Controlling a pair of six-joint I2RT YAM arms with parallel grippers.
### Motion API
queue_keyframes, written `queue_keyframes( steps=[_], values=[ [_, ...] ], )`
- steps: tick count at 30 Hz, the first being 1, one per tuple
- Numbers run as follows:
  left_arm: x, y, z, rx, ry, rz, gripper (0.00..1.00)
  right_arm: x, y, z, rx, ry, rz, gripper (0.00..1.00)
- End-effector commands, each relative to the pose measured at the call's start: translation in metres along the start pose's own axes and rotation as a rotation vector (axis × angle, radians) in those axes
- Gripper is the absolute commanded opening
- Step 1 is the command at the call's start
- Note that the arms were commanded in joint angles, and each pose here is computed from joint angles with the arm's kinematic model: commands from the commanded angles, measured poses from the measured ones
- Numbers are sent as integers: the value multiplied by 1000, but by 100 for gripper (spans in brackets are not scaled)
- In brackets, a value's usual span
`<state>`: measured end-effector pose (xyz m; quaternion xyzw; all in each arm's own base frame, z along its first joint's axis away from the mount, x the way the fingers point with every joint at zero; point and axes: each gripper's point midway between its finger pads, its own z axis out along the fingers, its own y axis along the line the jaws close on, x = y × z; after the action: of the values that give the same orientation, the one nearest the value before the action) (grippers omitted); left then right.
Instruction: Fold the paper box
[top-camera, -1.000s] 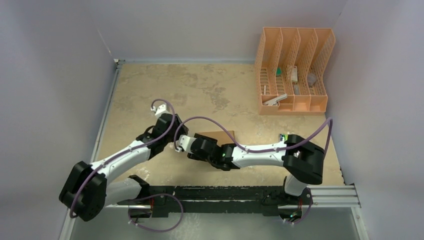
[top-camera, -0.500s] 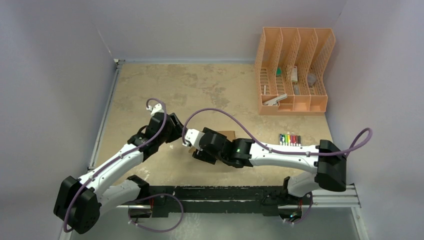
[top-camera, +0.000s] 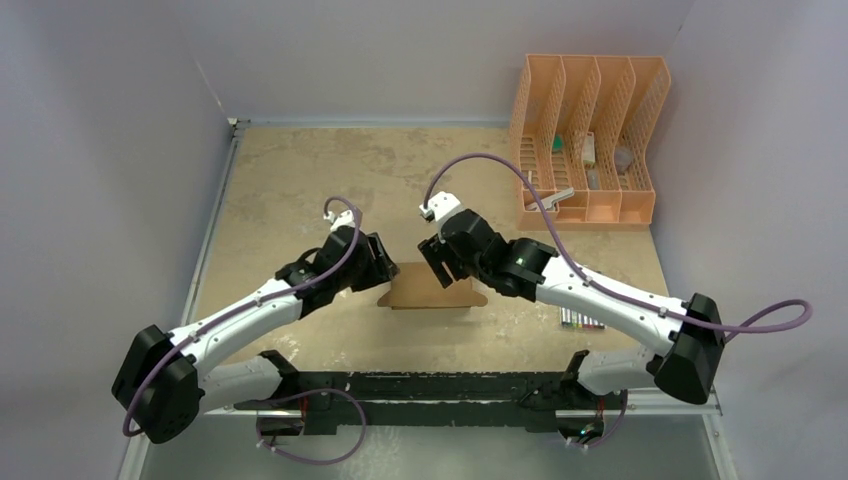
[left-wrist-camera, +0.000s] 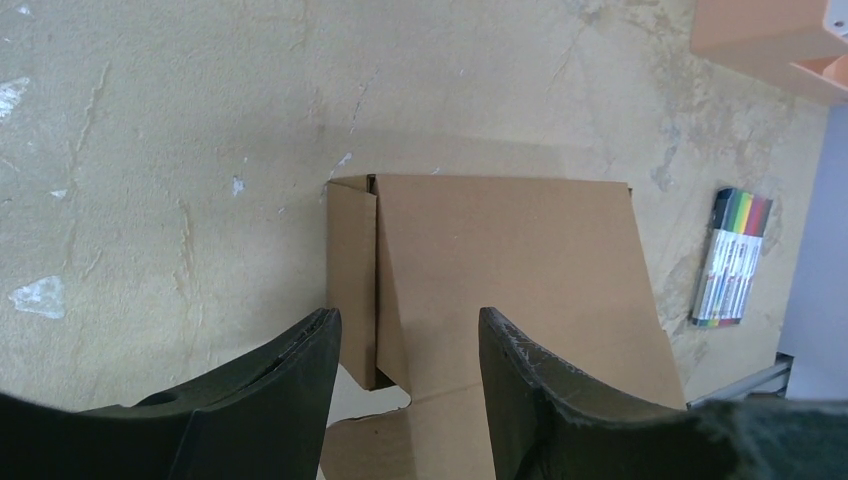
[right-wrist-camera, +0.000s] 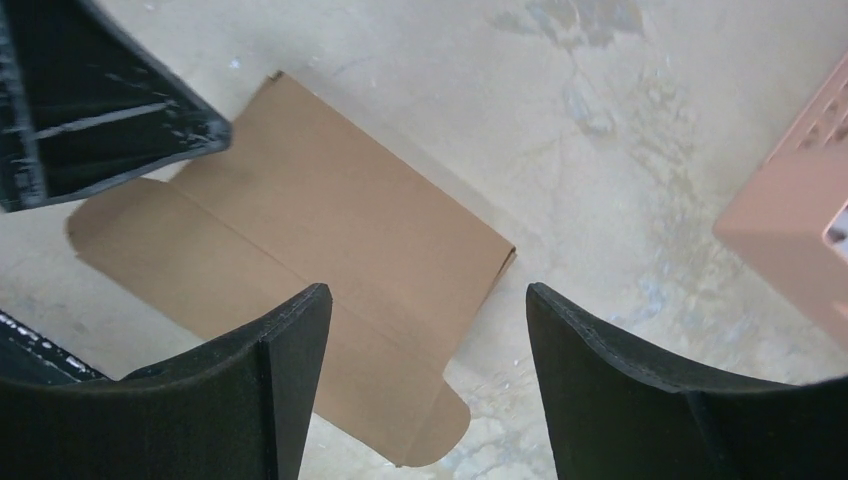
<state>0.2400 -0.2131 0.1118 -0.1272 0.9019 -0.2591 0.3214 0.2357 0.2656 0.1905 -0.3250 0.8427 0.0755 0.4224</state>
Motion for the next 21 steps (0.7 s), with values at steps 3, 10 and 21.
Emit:
queue_keyframes(
  steps=[3, 10, 21],
  values=[
    [16, -2, 8, 16, 49, 8, 53, 54, -20, 18, 95, 155, 204, 74],
    [39, 11, 21, -11, 116, 40, 53, 110, -17, 39, 75, 247, 342, 69],
    [60, 56, 41, -118, 116, 66, 42, 149, -1, 65, 5, 222, 439, 55]
  ],
)
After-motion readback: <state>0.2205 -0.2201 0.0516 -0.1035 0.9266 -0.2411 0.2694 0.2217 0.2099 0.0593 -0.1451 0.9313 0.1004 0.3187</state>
